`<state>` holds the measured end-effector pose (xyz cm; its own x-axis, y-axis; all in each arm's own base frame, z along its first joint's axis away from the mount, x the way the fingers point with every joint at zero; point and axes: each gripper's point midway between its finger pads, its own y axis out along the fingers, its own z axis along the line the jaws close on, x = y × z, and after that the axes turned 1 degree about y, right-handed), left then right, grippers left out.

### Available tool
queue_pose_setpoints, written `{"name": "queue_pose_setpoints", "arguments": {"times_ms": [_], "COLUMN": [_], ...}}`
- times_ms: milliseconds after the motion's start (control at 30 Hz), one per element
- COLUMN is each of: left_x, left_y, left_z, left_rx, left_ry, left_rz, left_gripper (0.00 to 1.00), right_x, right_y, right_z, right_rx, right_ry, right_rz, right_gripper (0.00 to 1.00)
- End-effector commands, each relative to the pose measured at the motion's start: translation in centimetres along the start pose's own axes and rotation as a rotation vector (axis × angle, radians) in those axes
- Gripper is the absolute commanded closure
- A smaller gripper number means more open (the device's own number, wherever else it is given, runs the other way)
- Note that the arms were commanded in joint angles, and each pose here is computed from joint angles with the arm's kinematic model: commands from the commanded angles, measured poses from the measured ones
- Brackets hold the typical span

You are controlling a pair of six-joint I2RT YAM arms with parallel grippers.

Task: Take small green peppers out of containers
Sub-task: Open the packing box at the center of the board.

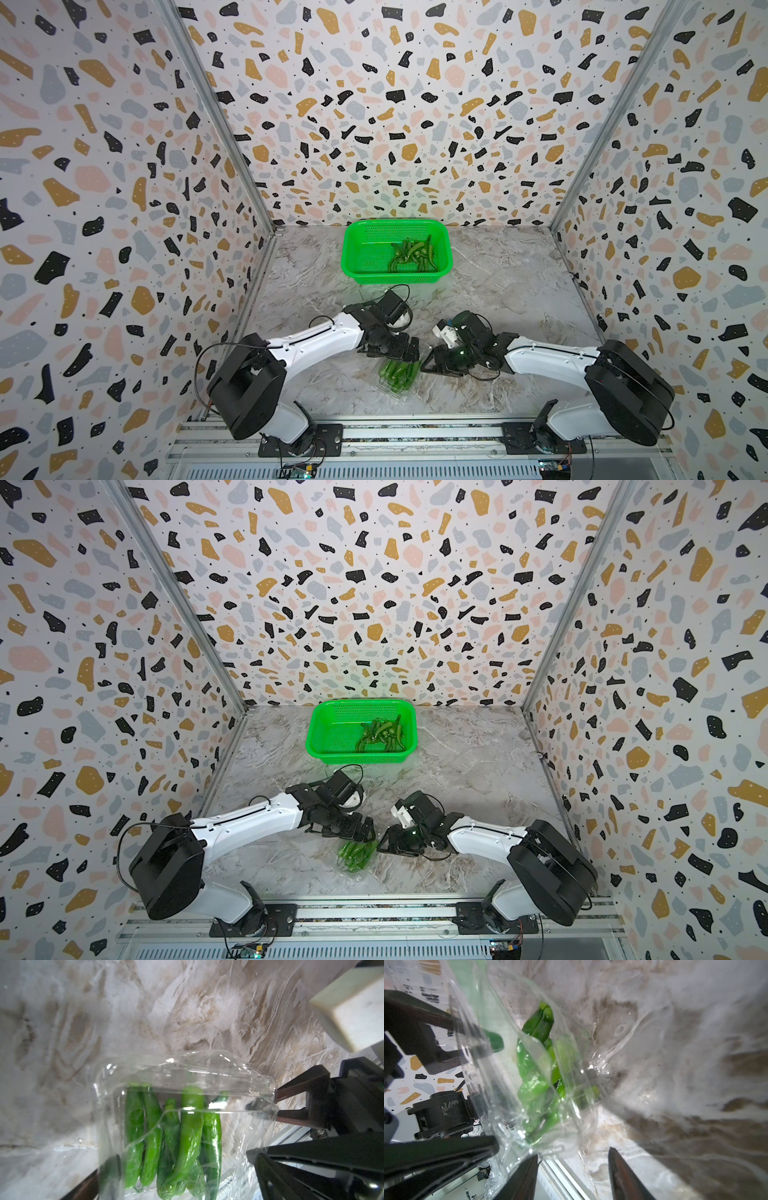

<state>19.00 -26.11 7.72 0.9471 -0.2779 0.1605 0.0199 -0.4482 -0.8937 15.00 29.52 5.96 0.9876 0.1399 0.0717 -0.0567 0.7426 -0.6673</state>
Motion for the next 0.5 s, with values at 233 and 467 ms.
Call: {"name": "queue_pose_setpoints", "arguments": {"times_ms": [233, 467], "left_x": [0.3, -0.3], "left_y": [-0.5, -0.5], "left_z": [-3.3, -3.0], "left_rx": [-0.176, -0.177], "left_ry": [-0.006, 0.004], "left_rz": [-0.032, -0.028], "left_gripper": [0.01, 0.01], "right_x": [2.3, 2.1], "right_y": [-1.1, -1.7], "right_z": [4.5, 5.0], "right_rx": [0.141, 0.21], "right_ry": [-0.099, -0.097], "right_rz": [-0.136, -0.173], "right_gripper": [0.41, 0.39]}}
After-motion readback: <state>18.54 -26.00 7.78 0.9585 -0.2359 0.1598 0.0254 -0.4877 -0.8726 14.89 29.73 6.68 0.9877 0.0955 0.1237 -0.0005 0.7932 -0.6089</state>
